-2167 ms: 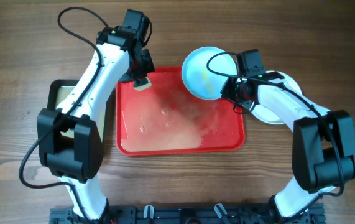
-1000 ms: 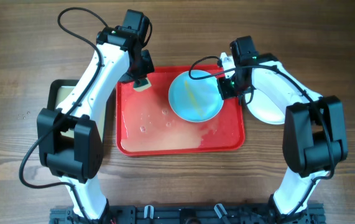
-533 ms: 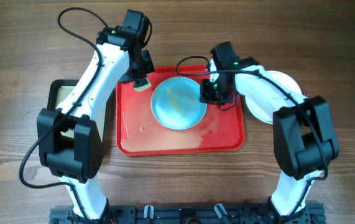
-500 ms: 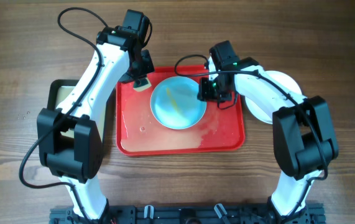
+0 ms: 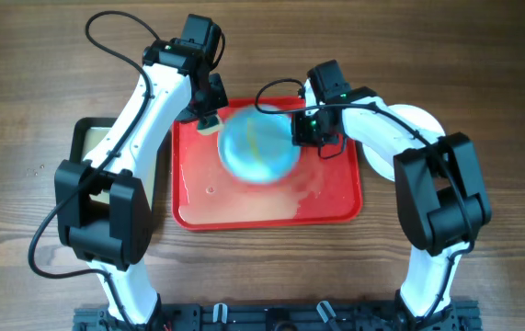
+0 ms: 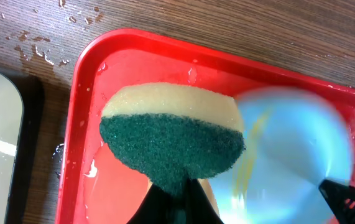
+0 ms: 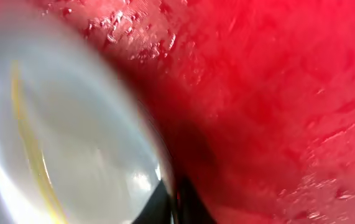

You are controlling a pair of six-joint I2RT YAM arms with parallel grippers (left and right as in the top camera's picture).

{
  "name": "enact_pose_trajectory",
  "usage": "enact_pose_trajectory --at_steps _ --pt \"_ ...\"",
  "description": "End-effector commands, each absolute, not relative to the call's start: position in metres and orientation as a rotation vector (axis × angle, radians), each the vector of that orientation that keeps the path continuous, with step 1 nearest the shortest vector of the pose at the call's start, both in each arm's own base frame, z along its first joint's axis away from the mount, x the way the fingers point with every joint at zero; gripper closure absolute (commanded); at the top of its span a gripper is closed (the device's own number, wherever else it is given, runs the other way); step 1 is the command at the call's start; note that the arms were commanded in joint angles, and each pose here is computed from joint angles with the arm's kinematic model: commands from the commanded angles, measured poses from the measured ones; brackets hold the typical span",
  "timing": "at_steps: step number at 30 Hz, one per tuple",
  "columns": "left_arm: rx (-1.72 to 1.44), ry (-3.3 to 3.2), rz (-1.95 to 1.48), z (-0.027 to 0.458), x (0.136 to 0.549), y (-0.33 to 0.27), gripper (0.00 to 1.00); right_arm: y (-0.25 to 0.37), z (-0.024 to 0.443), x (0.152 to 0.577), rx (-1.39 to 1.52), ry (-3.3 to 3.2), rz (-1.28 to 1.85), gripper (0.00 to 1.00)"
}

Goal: Clean dirty plates on tray and stack at the side
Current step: 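Hold the plate rim with the right gripper and scrub it with the sponge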

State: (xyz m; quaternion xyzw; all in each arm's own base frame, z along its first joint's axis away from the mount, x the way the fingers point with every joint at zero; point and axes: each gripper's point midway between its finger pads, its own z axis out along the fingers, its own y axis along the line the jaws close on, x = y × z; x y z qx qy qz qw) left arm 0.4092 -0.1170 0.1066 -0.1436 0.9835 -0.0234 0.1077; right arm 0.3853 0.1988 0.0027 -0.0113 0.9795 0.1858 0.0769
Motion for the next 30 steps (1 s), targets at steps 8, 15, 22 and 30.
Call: enact_pose_trajectory --at_steps 8,15,22,30 --pt "-0.276 2.904 -0.08 0.087 0.409 -0.131 0.96 0.231 -0.017 0.356 0.004 3.014 0.607 0.96" --pt "0.377 2.963 -0.244 0.033 0.369 -0.173 0.96 0.238 -0.012 0.358 -0.135 2.978 0.699 0.96" --pt "0.154 3.079 -0.245 0.0 0.336 -0.167 0.96 0.238 -0.011 0.359 -0.135 2.974 0.704 0.96" --pt "0.619 2.952 -0.541 0.009 0.331 -0.208 0.96 0.238 -0.011 0.36 -0.136 2.969 0.7 0.96"
